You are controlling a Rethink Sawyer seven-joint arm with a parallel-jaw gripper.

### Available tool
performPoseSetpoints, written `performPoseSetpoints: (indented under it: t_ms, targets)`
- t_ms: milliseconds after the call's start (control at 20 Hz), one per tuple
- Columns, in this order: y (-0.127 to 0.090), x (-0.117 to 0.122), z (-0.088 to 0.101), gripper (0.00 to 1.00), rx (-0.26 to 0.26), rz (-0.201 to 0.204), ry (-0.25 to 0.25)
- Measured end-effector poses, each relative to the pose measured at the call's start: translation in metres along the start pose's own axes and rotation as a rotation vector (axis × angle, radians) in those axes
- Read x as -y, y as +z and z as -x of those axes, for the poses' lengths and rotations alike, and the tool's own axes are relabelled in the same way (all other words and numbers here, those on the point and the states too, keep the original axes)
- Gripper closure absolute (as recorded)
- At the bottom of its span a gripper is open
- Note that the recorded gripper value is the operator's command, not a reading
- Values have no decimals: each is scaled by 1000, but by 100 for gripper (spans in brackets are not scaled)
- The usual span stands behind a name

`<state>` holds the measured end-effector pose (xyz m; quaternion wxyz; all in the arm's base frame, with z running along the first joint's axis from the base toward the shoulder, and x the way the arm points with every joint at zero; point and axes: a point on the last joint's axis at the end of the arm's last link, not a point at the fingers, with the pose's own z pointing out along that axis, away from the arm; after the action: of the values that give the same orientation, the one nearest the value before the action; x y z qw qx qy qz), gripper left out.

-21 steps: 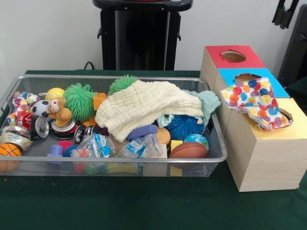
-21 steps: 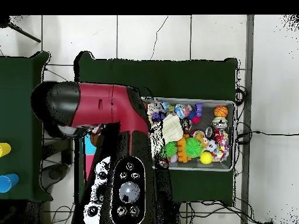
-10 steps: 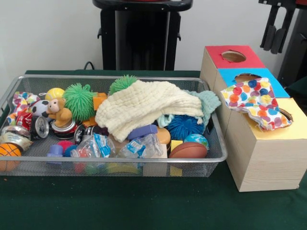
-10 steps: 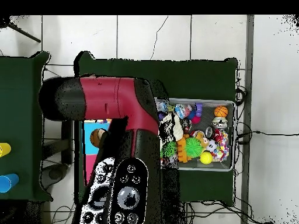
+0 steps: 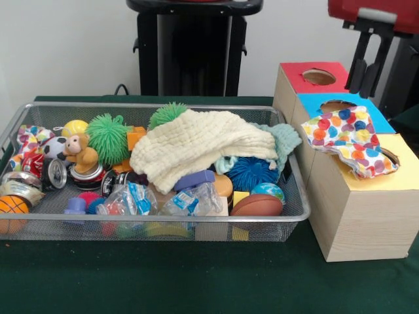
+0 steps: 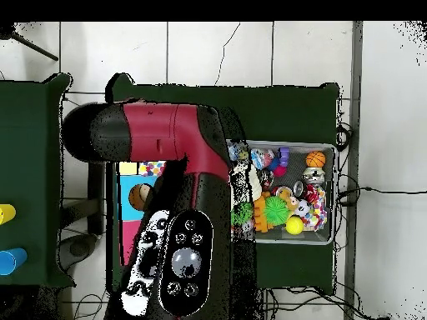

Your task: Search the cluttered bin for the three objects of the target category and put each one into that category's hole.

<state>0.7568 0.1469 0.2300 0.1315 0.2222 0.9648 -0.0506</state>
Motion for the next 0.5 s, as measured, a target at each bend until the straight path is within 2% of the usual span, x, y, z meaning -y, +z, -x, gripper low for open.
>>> performPoseSetpoints:
  t_ms: [500]
  targets:
    - [51,3,-16,100,-94,-10,40]
